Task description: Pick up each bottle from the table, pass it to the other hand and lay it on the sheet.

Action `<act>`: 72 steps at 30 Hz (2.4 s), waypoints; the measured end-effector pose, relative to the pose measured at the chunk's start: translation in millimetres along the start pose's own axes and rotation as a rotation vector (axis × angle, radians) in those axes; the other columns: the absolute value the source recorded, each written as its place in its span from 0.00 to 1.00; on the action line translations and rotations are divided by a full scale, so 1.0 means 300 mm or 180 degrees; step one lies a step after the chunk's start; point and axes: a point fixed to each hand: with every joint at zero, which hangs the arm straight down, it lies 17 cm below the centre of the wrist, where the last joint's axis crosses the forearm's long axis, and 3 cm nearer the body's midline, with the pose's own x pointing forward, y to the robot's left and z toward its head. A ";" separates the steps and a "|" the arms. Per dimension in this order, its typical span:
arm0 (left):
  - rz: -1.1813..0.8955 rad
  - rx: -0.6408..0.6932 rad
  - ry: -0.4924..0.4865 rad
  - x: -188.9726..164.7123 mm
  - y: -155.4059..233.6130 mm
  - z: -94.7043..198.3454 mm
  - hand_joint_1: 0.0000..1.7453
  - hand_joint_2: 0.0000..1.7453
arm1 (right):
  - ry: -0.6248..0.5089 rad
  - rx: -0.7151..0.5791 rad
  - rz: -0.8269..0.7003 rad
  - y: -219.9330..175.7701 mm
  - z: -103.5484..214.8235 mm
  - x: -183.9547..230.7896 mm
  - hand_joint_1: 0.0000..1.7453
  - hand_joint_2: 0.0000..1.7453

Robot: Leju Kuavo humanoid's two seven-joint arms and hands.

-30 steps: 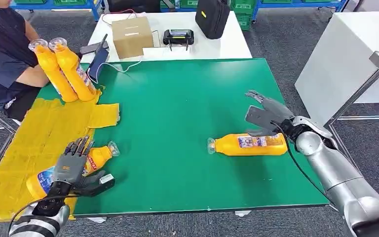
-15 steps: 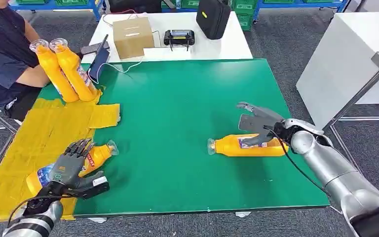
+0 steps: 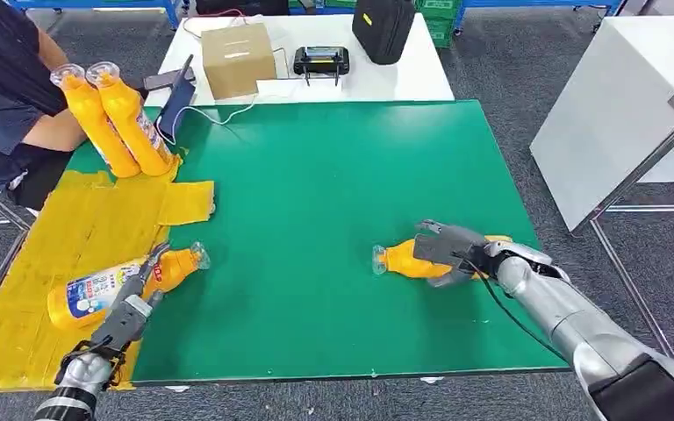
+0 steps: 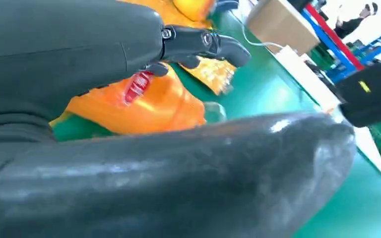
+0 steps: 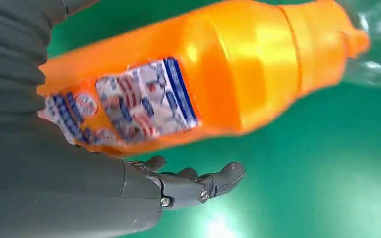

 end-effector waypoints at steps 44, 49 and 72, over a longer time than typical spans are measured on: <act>0.0571 0.0354 -0.0107 0.084 0.046 0.161 0.00 0.00 | 0.0539 -0.0524 0.0529 -0.215 0.234 -0.311 0.00 1.00; 0.0569 0.0374 -0.0101 0.084 0.051 0.174 0.00 0.00 | 0.0429 -0.0625 0.0519 -0.245 0.248 -0.271 0.00 1.00; 0.0637 0.0403 -0.0141 0.094 0.071 0.158 0.00 0.00 | 0.0843 0.0002 0.0584 -0.116 0.422 -0.477 0.00 1.00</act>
